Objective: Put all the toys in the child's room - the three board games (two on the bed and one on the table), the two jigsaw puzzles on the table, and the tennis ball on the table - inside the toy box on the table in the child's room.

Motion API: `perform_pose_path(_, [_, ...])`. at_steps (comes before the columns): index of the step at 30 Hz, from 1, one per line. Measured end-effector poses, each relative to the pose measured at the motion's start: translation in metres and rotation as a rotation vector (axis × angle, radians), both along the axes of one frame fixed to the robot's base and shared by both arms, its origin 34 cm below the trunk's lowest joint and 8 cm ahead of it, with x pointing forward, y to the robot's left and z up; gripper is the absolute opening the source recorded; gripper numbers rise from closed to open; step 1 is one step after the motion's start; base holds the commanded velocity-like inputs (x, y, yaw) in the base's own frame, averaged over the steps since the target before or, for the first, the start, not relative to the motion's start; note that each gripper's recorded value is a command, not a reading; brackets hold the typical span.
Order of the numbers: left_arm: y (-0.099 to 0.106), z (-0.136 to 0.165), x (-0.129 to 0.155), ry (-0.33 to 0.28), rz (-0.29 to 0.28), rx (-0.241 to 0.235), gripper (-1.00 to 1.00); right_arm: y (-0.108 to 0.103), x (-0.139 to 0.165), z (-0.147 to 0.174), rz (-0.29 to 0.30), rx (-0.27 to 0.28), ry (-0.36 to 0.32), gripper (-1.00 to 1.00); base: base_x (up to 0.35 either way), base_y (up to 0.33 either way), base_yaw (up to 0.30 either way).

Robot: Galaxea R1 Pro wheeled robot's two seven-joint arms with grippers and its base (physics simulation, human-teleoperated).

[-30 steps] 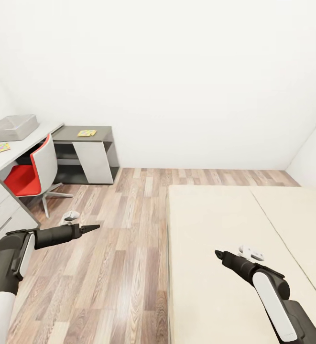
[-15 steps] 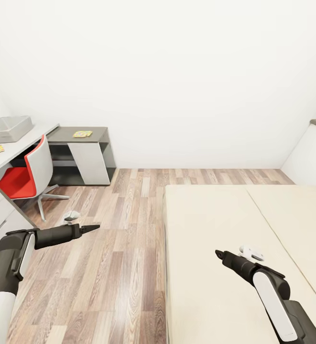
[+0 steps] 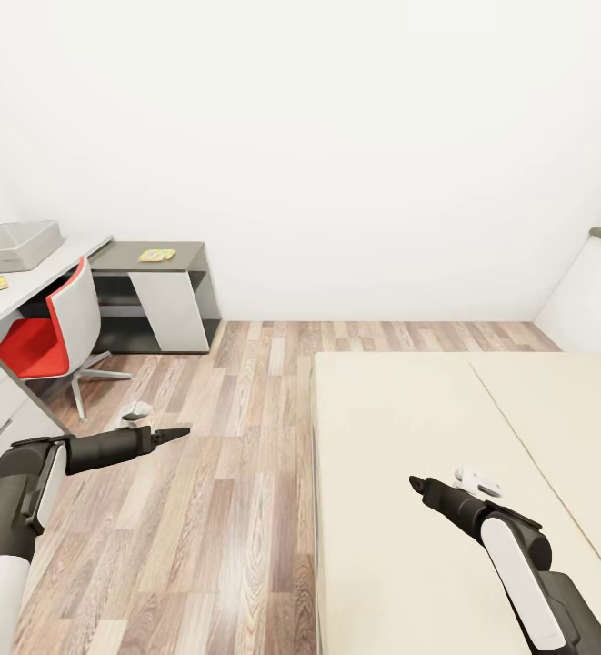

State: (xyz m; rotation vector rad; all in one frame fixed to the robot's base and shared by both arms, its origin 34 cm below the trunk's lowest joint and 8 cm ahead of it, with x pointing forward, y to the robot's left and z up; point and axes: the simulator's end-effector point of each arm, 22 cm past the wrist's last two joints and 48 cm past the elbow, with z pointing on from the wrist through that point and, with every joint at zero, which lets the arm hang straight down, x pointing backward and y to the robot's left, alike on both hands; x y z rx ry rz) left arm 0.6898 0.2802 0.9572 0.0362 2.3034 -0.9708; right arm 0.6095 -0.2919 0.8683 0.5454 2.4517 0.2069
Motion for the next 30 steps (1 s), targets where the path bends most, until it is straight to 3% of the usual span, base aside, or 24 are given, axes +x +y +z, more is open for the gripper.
perform_pose_path(10, [0.0002,0.0,0.0,0.0,0.0,0.0,1.0,0.0004,0.0,0.0,0.0,0.001,0.0,1.0,0.0,-0.059,0.0])
perform_pose_path(30, [-0.0003,-0.0001,0.0,0.0,0.0,-0.001,1.0,0.0,0.0,0.0001,0.0,0.0,0.0,1.0,0.0,-0.23,0.0])
